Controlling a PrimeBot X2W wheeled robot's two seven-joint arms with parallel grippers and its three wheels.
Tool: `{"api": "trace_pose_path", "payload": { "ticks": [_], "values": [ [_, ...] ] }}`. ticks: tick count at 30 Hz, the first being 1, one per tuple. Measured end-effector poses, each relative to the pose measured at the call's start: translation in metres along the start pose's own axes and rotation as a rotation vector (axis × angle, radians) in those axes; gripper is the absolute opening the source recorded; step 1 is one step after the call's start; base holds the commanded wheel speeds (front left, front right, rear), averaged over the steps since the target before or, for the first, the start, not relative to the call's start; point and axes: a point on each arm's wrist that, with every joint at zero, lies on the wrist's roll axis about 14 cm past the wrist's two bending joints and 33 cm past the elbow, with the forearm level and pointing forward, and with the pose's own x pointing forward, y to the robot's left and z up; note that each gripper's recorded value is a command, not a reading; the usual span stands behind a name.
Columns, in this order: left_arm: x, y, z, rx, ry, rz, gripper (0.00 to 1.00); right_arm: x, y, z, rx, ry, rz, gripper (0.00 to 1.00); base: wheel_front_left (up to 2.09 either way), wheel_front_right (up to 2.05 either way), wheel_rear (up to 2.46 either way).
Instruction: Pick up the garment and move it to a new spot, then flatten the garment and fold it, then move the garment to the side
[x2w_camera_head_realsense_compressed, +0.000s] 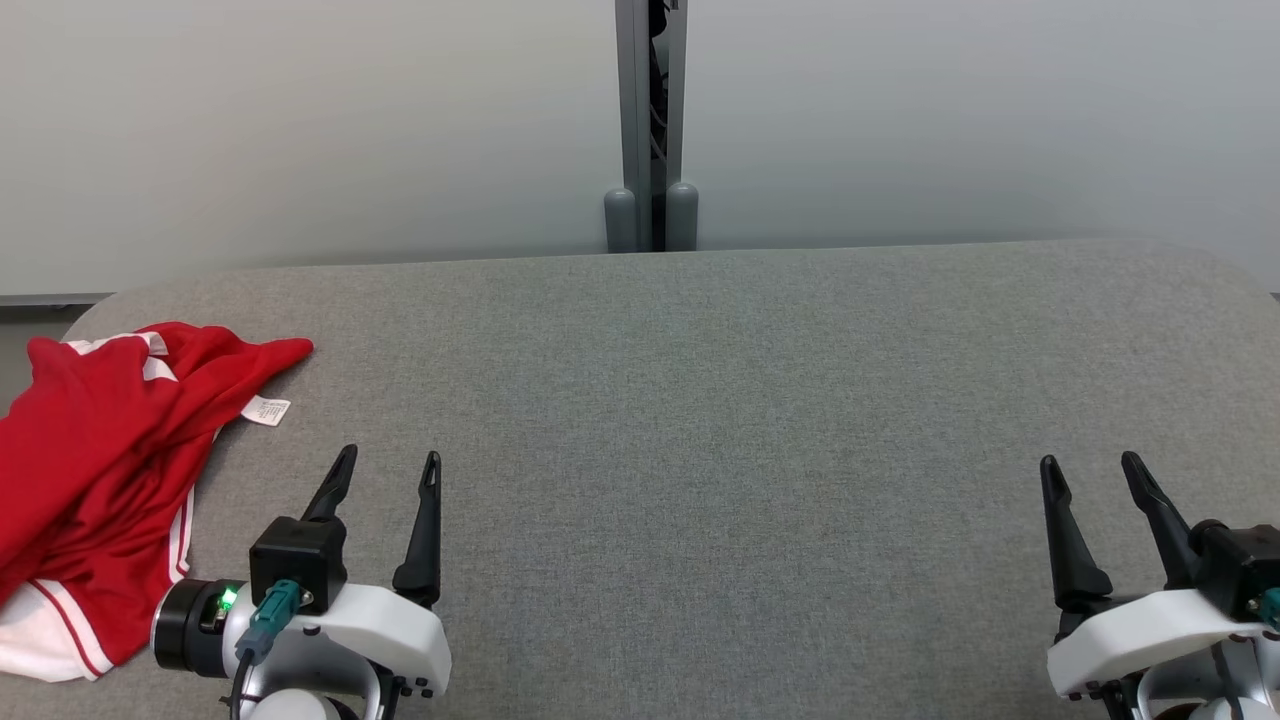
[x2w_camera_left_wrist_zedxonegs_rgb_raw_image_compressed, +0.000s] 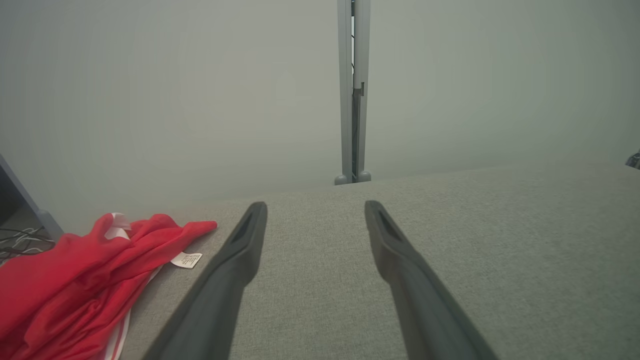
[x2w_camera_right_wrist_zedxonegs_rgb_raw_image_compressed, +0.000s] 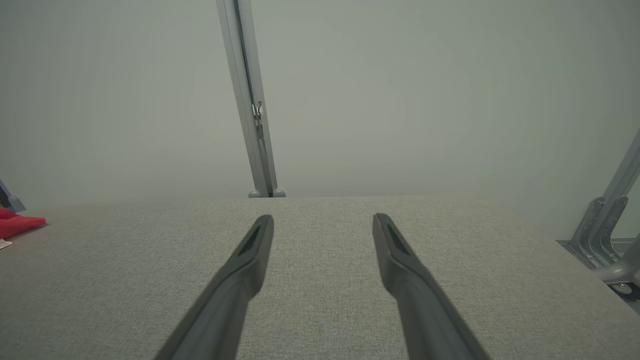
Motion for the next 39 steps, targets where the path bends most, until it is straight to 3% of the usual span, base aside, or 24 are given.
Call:
{"api": "trace_pose_path", "payload": {
  "ticks": [26,34,39],
  "values": [
    [-0.003,0.001,-0.005,-0.023,0.02,0.005,1.0,0.002,0.004,-0.008,0.037,0.018,0.01,1.0,0.0,0.0,0.0],
    [-0.011,0.028,0.001,-0.035,-0.002,0.091,1.0,0.018,0.039,-0.011,0.038,0.029,0.114,1.0,0.0,0.0,0.0],
    [-0.024,0.057,0.001,-0.041,-0.012,0.182,1.0,0.033,0.078,-0.012,0.041,0.032,0.225,1.0,0.0,0.0,0.0]
  ]
}}
